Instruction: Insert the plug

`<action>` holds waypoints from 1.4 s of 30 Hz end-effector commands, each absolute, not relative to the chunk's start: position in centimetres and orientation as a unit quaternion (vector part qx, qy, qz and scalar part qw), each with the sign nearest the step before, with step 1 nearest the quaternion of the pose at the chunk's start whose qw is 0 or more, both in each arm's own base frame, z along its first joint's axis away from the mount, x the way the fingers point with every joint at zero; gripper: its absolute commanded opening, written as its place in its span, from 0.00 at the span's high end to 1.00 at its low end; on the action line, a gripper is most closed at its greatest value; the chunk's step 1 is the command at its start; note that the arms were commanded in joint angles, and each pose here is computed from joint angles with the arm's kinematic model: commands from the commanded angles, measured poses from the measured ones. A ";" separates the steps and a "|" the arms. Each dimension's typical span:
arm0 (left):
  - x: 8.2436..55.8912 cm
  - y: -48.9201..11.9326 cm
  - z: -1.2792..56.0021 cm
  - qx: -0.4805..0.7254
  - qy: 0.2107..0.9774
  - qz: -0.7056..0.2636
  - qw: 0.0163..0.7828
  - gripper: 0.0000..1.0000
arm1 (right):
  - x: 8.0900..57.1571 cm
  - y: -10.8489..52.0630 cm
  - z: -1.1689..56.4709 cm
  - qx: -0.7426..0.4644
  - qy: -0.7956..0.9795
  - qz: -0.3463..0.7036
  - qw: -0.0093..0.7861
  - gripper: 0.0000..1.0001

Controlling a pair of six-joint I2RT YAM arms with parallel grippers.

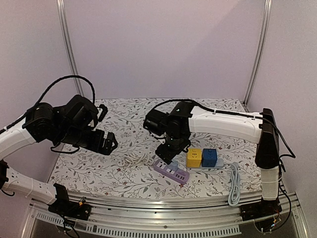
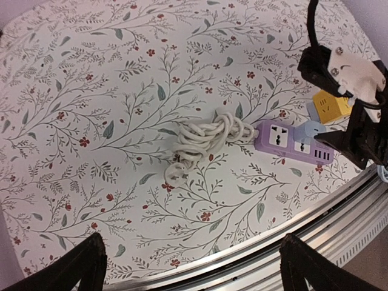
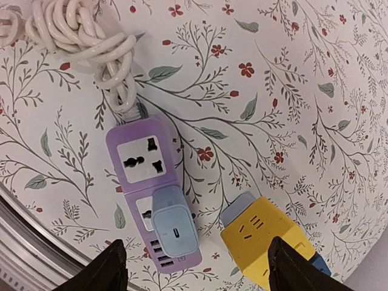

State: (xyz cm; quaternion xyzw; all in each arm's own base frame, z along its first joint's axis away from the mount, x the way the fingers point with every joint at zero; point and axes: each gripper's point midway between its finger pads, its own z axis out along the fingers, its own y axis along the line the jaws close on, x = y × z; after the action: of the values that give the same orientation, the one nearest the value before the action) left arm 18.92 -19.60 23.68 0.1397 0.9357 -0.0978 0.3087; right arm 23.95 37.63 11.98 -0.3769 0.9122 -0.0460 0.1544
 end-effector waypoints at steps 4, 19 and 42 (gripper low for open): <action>19.8 -19.4 26.3 0.141 0.927 -0.093 0.335 0.00 | 25.6 36.9 20.2 -0.369 0.899 -0.047 0.233 0.02; 22.0 -16.7 31.8 0.121 0.907 -0.049 0.401 0.00 | 28.7 28.5 32.0 -0.240 0.891 -0.072 0.379 0.01; 21.3 -12.3 29.9 0.050 0.933 -0.040 0.353 0.00 | 23.9 14.5 31.1 0.000 0.916 0.110 0.386 0.01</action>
State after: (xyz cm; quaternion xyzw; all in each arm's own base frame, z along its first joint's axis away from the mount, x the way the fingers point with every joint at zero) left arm 22.04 -12.52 30.83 0.0583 0.9229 -0.0309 0.3794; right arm 24.06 14.10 30.75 -0.0236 0.9237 0.0728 0.3754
